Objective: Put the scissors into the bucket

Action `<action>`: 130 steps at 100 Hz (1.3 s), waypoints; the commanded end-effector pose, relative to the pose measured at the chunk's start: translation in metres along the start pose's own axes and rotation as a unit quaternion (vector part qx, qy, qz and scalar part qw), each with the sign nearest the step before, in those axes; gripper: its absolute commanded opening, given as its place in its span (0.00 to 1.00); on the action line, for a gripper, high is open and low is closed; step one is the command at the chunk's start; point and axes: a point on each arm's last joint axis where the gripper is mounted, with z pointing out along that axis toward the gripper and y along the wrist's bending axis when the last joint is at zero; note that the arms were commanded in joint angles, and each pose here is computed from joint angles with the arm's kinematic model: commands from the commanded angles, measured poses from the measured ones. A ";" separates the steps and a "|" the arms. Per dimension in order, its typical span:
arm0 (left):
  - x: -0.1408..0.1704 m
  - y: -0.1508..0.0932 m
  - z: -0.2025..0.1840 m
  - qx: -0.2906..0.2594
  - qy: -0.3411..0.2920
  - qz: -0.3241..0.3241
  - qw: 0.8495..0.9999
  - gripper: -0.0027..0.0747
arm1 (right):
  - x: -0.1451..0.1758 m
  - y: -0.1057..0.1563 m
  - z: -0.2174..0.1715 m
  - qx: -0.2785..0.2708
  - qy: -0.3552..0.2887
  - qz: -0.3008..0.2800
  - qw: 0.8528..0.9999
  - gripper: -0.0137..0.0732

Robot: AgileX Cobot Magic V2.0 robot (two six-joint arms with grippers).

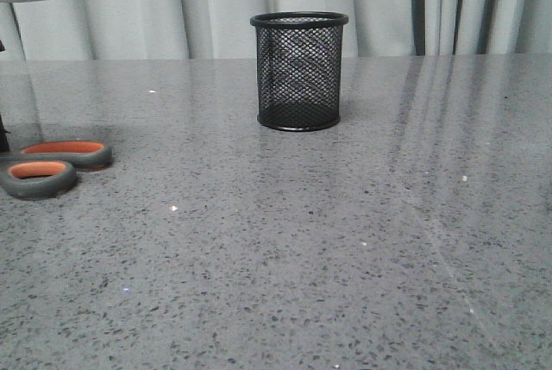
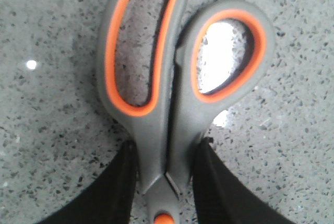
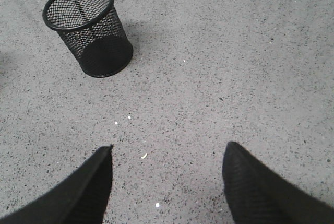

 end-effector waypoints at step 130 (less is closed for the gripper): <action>-0.111 -0.044 -0.163 -0.214 -0.149 0.080 0.962 0.11 | -0.035 0.025 0.003 -0.154 -0.109 0.071 0.979 0.63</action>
